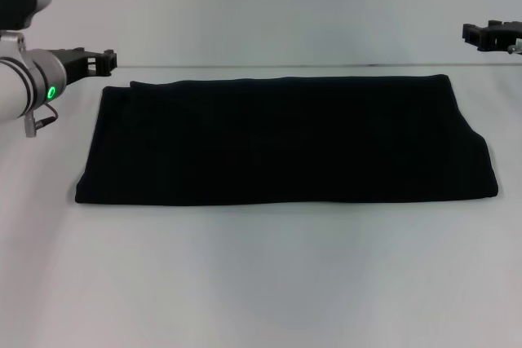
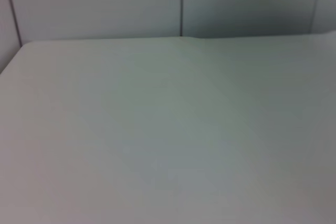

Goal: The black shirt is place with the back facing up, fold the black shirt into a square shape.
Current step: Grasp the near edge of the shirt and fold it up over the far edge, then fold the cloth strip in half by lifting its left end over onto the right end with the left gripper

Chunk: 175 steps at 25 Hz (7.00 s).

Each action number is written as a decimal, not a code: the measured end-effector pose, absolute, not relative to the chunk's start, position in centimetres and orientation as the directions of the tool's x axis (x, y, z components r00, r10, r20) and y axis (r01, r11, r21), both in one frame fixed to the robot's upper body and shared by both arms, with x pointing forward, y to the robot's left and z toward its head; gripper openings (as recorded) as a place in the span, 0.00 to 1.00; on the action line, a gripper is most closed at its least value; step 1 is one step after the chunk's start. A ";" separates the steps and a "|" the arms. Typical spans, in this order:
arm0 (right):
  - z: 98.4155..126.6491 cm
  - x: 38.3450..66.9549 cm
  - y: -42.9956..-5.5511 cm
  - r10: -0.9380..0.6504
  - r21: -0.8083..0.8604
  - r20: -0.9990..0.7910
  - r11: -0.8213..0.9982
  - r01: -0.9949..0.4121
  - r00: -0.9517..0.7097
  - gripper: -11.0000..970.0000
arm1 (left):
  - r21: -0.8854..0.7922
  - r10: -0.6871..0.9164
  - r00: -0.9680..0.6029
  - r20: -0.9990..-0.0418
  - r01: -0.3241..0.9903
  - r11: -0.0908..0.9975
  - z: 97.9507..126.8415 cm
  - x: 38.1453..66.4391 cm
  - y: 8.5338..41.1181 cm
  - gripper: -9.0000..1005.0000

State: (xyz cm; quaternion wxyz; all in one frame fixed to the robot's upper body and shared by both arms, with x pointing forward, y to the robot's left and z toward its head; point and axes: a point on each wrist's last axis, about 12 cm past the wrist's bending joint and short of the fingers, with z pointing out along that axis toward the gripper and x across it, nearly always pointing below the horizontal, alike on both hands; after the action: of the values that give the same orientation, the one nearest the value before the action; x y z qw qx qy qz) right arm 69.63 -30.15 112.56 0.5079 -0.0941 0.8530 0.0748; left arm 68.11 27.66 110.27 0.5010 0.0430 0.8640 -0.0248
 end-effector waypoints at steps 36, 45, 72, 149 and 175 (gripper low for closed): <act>110.7 57.7 -37.6 0.224 0.560 -0.731 0.737 -0.379 -0.644 0.73 | -0.633 -0.146 -0.822 -0.550 0.297 0.715 110.8 56.0 33.7 0.74; 111.0 58.7 -37.2 0.225 0.547 -0.740 0.750 -0.372 -0.634 0.73 | -0.711 -0.230 -0.909 -0.347 0.095 0.697 110.0 56.2 33.2 0.74; 111.8 60.9 -35.7 0.217 0.510 -0.773 0.772 -0.380 -0.596 0.73 | -0.822 -0.664 -0.746 0.053 -0.410 0.395 107.8 55.8 35.0 0.73; 111.6 61.0 -35.6 0.235 0.517 -0.770 0.775 -0.363 -0.594 0.72 | -0.759 -0.647 -0.743 -0.174 -0.318 0.569 106.6 58.0 34.9 0.73; 111.6 61.0 -35.6 0.238 0.518 -0.770 0.774 -0.363 -0.591 0.72 | -0.704 -0.593 -0.766 -0.247 -0.279 0.653 106.4 58.1 35.4 0.29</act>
State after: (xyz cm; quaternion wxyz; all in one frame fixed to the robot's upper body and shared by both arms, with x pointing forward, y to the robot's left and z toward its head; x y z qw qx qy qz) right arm 60.99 -35.57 111.64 0.4504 -0.0376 0.8272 0.3337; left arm 58.07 35.38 106.43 0.2352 -0.2483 0.8782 -0.3344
